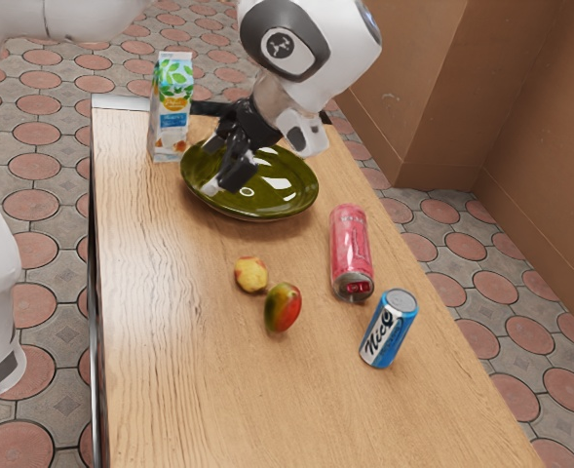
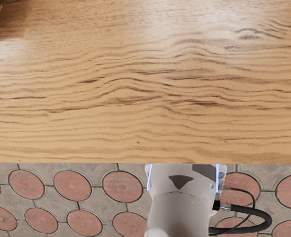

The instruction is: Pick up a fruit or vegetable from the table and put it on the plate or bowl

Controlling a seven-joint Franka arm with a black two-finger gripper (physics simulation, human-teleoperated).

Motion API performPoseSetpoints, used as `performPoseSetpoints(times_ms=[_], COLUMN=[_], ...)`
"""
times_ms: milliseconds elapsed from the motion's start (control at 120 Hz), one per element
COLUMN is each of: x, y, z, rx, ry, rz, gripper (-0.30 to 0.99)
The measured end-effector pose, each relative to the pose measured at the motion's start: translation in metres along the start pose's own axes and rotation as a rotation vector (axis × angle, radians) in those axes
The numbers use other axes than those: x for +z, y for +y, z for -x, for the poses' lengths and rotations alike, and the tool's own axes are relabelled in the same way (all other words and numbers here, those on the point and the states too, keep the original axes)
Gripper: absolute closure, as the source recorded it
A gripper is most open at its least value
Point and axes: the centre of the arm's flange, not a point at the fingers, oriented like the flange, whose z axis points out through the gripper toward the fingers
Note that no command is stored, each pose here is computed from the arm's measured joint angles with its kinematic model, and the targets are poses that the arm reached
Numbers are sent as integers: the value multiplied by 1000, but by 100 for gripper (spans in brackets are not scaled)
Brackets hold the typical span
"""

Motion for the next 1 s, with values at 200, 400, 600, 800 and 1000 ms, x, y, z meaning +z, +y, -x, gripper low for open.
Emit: performPoseSetpoints(times_ms=[200, 400, 600, 800, 1000], x=[-16, -39, -37, -8, 39], y=[29, 53, 46, 58, 51], z=[-44, -46, -72, -89, -72], rx=[35, 199, 470, 736, 859], ry=[333, 492, 493, 430, 409], rz=[-55, -191, -183, -188, -139], gripper=[0, 0, 0, 0, 0])
